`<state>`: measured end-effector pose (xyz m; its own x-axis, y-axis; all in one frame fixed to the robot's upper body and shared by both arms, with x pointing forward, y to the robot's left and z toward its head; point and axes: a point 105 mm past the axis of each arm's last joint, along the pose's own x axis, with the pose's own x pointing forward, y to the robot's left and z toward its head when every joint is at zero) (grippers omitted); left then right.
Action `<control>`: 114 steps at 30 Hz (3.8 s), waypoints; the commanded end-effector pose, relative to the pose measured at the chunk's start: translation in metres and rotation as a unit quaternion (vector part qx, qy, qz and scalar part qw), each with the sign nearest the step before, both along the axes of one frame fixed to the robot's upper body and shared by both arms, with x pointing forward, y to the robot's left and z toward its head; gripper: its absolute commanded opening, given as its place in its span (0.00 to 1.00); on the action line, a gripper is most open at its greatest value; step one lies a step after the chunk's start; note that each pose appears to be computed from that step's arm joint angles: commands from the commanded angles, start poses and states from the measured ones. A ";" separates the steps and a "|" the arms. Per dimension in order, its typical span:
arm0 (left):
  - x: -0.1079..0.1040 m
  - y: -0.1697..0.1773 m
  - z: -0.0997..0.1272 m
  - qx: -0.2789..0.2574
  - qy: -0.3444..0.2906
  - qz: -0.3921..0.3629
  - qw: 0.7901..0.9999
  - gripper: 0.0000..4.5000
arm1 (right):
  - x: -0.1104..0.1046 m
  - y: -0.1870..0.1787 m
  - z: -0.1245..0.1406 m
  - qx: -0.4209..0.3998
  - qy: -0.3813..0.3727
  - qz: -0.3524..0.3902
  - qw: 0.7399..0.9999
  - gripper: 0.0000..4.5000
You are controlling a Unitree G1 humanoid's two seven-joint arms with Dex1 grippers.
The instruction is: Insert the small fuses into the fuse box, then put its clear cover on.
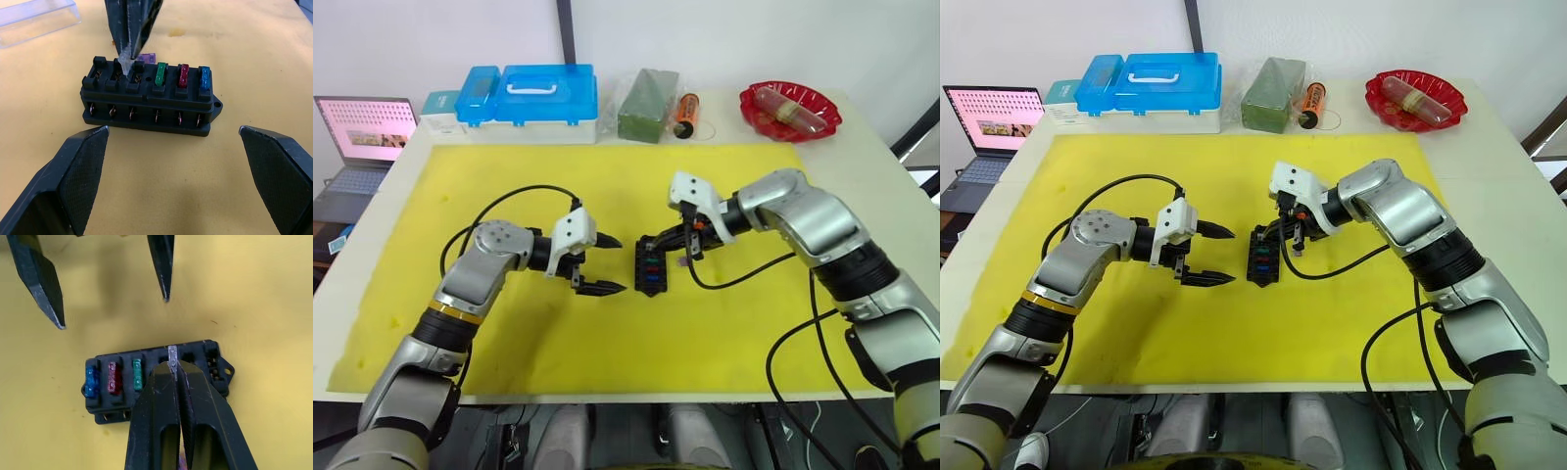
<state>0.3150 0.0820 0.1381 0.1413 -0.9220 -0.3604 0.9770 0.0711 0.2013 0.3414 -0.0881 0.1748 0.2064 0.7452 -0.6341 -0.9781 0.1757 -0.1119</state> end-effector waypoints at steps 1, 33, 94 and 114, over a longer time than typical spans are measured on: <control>-0.002 -0.003 0.010 -0.004 -0.022 -0.010 1.000 1.00 | 0.002 0.003 0.018 0.007 -0.029 0.013 0.999 0.01; -0.003 -0.006 0.009 -0.009 -0.028 -0.001 1.000 1.00 | 0.007 0.006 -0.018 -0.060 -0.009 0.029 0.998 0.01; -0.001 -0.001 0.010 -0.010 -0.025 0.009 1.000 1.00 | -0.009 -0.020 -0.077 0.000 0.066 -0.091 0.994 0.01; -0.002 0.011 0.038 -0.043 -0.018 0.027 0.999 1.00 | -0.013 0.001 0.028 0.169 -0.015 -0.081 0.982 0.01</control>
